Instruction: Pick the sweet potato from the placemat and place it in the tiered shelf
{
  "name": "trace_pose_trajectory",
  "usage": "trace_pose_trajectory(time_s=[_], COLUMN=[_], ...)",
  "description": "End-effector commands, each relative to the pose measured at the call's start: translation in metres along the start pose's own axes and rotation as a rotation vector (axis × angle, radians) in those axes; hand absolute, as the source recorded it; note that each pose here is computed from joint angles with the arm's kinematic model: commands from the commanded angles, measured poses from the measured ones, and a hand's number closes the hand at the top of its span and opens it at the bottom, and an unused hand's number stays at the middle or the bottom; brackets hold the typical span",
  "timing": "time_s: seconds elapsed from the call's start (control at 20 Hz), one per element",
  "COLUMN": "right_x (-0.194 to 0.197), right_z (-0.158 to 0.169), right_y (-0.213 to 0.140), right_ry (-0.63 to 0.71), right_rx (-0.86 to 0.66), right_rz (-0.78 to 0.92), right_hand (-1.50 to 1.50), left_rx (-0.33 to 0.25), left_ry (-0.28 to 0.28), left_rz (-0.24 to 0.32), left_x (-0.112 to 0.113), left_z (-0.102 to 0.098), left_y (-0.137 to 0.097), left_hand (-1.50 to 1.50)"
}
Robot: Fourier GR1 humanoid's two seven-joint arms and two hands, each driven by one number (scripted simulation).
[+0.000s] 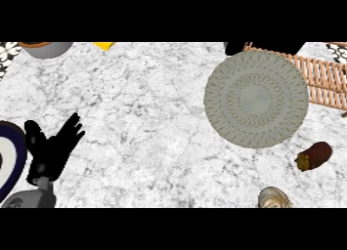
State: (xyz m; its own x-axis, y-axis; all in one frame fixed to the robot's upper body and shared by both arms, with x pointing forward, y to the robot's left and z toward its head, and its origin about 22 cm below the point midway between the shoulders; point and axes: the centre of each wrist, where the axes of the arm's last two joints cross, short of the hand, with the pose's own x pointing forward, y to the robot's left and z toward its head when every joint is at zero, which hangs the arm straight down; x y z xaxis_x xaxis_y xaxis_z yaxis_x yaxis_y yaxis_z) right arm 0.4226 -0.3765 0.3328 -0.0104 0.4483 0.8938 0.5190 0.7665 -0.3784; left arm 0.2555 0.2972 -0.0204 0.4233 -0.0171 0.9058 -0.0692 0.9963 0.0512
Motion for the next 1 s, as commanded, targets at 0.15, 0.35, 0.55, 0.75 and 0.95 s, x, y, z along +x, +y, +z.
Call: trace_pose_trajectory(time_s=[0.15, 0.35, 0.55, 0.75, 0.95], right_x=[0.014, 0.011, -0.018, -0.026, -0.04], right_z=[-0.002, -0.003, 0.007, 0.015, 0.032], right_y=[-0.046, -0.08, -0.131, -0.177, -0.219], right_ry=[0.023, 0.042, 0.076, 0.113, 0.118], right_rx=[-0.171, -0.348, -0.449, -0.479, -0.444], right_rz=[-0.192, -0.119, -0.194, -0.251, -0.255], right_hand=[-1.5, -1.5, -1.5, -1.5, -1.5], left_rx=[-0.005, 0.002, 0.031, -0.006, 0.028], left_ry=[0.008, 0.011, 0.027, 0.034, 0.016], left_rz=[0.017, -0.013, 0.021, 0.006, 0.009], left_x=[0.006, 0.001, -0.021, -0.017, -0.02], left_z=[-0.002, -0.003, 0.006, 0.006, 0.007], left_y=[-0.009, -0.016, -0.009, 0.011, 0.0], left_hand=[0.0, 0.0, 0.0, 0.0, 0.0])
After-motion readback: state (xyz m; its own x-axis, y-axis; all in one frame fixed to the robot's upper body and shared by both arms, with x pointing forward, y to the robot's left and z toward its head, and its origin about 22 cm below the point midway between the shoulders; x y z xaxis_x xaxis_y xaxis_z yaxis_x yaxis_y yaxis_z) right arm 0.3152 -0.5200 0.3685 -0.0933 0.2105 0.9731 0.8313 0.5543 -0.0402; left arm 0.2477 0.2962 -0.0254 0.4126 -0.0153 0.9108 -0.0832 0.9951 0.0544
